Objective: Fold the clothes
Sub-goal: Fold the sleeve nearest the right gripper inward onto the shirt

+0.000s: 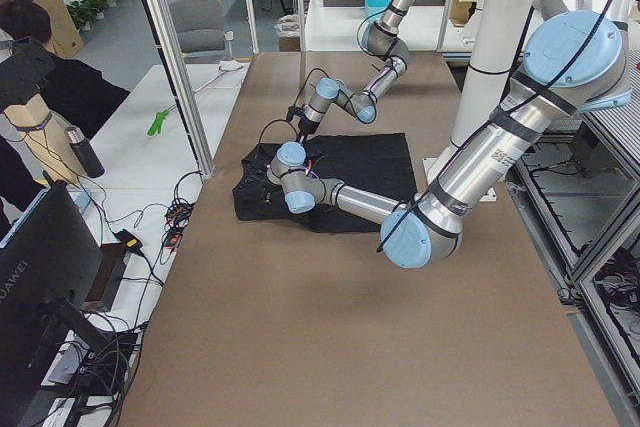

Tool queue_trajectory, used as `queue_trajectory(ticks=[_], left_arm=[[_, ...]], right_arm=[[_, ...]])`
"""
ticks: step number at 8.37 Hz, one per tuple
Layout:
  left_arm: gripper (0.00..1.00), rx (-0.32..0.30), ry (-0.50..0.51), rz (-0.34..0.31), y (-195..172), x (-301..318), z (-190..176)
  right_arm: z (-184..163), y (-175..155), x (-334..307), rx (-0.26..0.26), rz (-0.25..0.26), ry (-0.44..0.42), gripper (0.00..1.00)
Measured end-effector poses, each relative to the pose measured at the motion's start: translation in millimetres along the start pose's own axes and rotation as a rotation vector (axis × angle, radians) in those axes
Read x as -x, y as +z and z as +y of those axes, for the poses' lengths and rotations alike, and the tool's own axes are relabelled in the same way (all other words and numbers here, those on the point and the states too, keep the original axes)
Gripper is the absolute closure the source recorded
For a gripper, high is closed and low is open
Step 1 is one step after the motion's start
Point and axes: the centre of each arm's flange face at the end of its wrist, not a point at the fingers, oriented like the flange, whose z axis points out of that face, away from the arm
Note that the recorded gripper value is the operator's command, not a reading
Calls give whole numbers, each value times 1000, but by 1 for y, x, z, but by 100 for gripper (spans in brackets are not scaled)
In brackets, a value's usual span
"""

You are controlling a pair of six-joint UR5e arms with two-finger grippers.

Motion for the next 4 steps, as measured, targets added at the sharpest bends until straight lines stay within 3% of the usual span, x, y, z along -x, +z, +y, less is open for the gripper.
queue_trajectory(ticks=[4], left_arm=[[5,-6,1,17,-5,-6,1]], right_arm=[[4,0,2,-26,2,-11,7]])
